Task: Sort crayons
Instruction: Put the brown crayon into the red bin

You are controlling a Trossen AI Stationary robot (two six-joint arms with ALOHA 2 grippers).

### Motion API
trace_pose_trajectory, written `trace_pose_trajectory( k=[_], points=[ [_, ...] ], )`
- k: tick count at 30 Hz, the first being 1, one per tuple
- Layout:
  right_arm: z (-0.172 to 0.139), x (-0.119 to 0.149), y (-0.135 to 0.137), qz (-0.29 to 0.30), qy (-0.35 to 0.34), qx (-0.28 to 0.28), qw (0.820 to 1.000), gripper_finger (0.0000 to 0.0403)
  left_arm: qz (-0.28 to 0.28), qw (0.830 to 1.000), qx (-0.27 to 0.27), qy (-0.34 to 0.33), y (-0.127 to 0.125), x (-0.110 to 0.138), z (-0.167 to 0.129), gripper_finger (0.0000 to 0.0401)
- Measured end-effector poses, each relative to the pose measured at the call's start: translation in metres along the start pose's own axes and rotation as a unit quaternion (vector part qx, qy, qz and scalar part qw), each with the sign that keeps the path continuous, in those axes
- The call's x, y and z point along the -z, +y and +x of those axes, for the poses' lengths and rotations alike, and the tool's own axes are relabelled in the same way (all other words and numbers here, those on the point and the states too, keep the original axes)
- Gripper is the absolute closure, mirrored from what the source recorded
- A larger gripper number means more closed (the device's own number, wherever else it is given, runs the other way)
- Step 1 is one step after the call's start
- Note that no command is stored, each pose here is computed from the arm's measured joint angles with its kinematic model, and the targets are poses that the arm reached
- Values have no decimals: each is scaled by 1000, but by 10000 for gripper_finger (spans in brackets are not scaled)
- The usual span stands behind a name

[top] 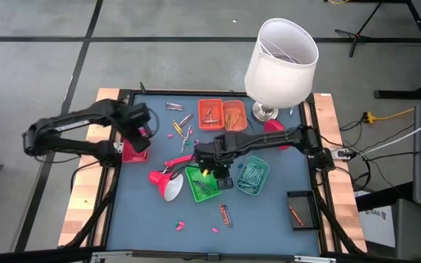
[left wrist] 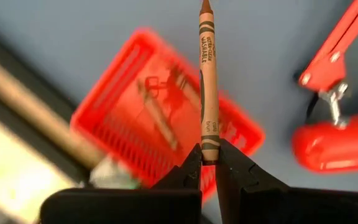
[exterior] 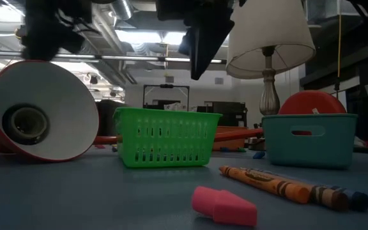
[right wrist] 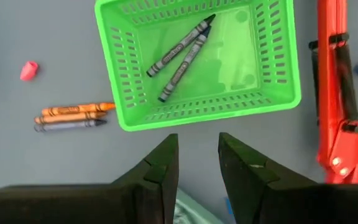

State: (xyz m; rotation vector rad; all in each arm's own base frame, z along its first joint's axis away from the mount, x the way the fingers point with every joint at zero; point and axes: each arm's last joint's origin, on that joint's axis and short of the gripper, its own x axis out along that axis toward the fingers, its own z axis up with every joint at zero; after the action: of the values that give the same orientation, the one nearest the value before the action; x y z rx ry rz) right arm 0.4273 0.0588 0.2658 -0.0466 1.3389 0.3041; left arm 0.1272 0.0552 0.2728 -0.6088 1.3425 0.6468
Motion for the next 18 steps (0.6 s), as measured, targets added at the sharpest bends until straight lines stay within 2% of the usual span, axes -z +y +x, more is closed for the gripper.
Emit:
trace_pose_trajectory(
  k=[6,12,18],
  points=[
    [4,-1,23,60,4,-6,998,292,-54,998,-12,7,5,30,-14,396],
    [9,-1,59,98,9,-9,995,292,-69,997,-32,4,7,37,-16,396],
    [16,4,99,155,-14,96,983,292,-49,998,-37,4,8,38,-16,394]
  ],
)
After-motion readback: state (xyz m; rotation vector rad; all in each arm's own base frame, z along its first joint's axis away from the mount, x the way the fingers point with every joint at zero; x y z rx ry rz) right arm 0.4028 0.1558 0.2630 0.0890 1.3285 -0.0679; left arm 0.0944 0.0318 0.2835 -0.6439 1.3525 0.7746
